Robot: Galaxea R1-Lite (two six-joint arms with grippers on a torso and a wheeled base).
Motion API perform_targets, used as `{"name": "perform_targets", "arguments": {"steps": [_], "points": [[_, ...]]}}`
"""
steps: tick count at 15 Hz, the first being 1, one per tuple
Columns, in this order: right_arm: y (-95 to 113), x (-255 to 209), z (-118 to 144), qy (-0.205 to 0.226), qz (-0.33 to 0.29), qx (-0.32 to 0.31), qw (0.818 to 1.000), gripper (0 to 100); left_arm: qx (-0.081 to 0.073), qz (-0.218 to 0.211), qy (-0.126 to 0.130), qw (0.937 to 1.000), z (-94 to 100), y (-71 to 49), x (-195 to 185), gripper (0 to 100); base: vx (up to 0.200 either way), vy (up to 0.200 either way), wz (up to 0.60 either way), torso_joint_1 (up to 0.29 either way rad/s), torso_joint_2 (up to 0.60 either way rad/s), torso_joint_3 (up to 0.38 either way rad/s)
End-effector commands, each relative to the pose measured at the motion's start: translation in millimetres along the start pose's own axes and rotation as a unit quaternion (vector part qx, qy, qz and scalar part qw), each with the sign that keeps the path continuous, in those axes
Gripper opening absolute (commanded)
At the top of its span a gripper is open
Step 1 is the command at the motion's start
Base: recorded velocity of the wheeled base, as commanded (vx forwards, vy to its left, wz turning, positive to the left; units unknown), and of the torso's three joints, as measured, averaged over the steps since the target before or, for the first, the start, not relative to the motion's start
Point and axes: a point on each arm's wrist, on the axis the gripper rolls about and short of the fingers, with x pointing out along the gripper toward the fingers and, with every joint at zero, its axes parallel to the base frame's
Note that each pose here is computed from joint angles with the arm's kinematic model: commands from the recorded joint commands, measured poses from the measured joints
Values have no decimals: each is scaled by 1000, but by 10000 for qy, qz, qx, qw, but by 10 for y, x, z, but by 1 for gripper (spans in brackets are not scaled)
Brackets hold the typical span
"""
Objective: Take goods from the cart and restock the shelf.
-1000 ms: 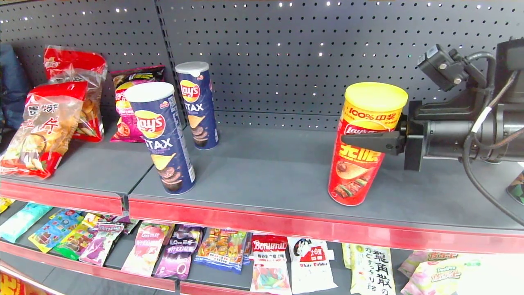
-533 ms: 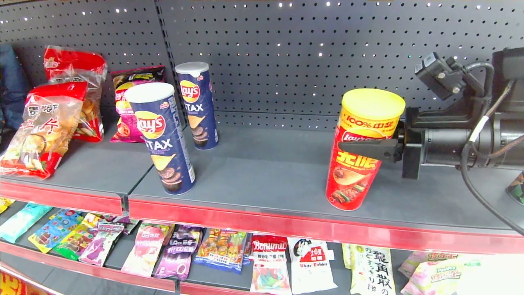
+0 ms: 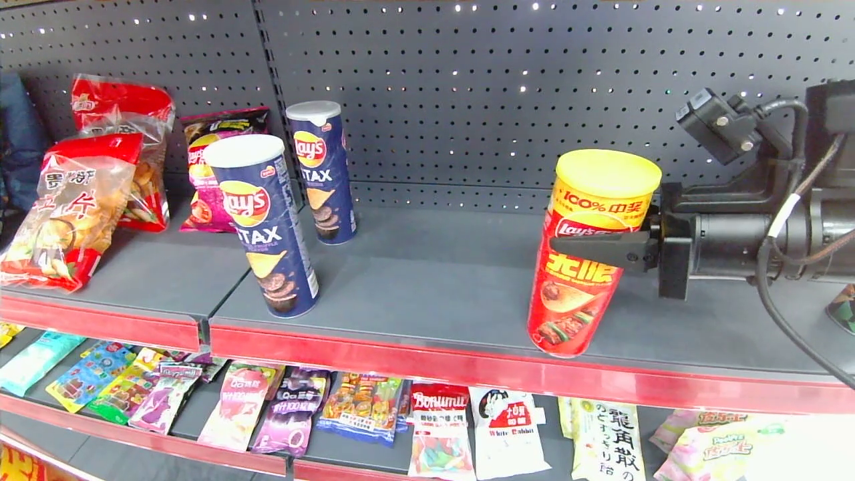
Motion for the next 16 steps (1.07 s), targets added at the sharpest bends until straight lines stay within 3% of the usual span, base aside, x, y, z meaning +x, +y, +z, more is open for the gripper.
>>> {"name": "perform_targets", "arguments": {"steps": [1,16], "points": [[11,3,-12,12,23,-5,10000,0,0,2,-15,10000,-1,0,-5,0,0,0,0,0,0,0],[-27,-16,-24,-44,103,18,9999,0,-1,0,7,10000,-12,-1,0,0,0,0,0,0,0,0]]}}
